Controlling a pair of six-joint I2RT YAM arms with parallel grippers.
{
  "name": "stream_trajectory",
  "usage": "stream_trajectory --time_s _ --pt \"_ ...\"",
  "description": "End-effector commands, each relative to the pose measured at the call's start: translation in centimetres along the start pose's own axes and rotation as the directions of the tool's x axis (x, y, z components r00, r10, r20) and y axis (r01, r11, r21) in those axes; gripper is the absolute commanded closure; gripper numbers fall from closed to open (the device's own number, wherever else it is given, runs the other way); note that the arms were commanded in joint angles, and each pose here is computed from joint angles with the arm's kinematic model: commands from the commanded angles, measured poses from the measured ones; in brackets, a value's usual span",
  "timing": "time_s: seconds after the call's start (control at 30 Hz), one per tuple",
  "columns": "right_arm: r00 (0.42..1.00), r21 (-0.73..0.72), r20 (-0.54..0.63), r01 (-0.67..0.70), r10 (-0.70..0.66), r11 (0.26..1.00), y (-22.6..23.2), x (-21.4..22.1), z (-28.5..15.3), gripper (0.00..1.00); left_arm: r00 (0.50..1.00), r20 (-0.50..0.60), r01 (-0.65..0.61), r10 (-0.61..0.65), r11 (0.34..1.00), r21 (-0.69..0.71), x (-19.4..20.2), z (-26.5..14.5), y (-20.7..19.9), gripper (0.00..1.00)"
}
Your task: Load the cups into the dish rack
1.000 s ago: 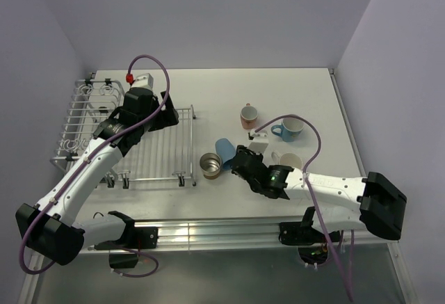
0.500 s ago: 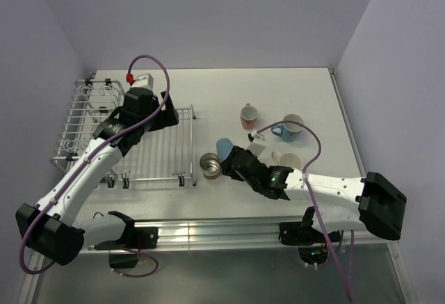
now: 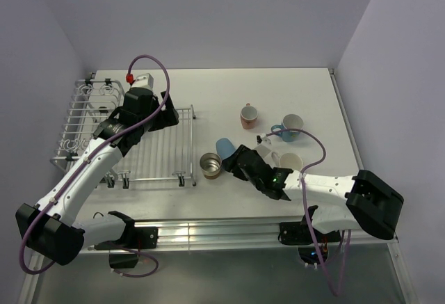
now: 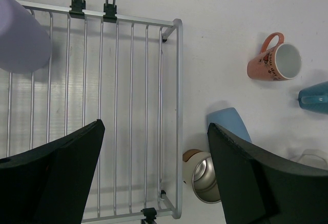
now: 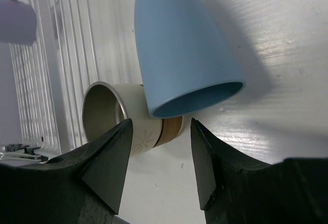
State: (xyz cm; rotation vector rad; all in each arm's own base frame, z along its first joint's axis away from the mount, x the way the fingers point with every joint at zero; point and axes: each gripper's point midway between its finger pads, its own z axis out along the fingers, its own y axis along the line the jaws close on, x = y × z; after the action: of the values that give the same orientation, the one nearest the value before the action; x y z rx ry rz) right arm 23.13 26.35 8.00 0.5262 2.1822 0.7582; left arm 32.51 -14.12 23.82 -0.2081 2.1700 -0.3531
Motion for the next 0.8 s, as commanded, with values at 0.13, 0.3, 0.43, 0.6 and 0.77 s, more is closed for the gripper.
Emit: stream_trajectory --time_s 0.13,0.3,0.43,0.6,0.77 --pt "0.997 -0.083 0.020 -0.075 0.077 0.994 1.2 -0.7 0.6 0.44 0.999 0.040 -0.021 0.019 0.999 0.046 -1.0 -0.5 -0.9 0.11" --pt "0.994 -0.089 0.044 -0.097 0.101 0.991 1.1 -1.5 0.7 0.44 0.999 0.040 -0.019 0.017 0.999 0.046 -1.0 -0.5 -0.9 0.11" --pt "0.991 -0.090 0.052 -0.116 0.121 0.989 1.2 -1.9 1.1 0.44 0.999 0.038 -0.019 0.018 0.999 0.045 -1.0 -0.4 -0.9 0.11" --pt "0.988 -0.085 0.044 -0.141 0.146 0.986 1.2 -1.8 2.2 0.46 0.999 0.038 -0.021 0.019 0.999 0.043 -1.1 -0.4 -0.9 0.11" --pt "0.988 -0.074 0.042 -0.146 0.150 0.986 1.0 -1.4 3.4 0.50 0.999 0.035 -0.020 0.019 0.999 0.042 -1.0 -0.3 -0.9 0.11"
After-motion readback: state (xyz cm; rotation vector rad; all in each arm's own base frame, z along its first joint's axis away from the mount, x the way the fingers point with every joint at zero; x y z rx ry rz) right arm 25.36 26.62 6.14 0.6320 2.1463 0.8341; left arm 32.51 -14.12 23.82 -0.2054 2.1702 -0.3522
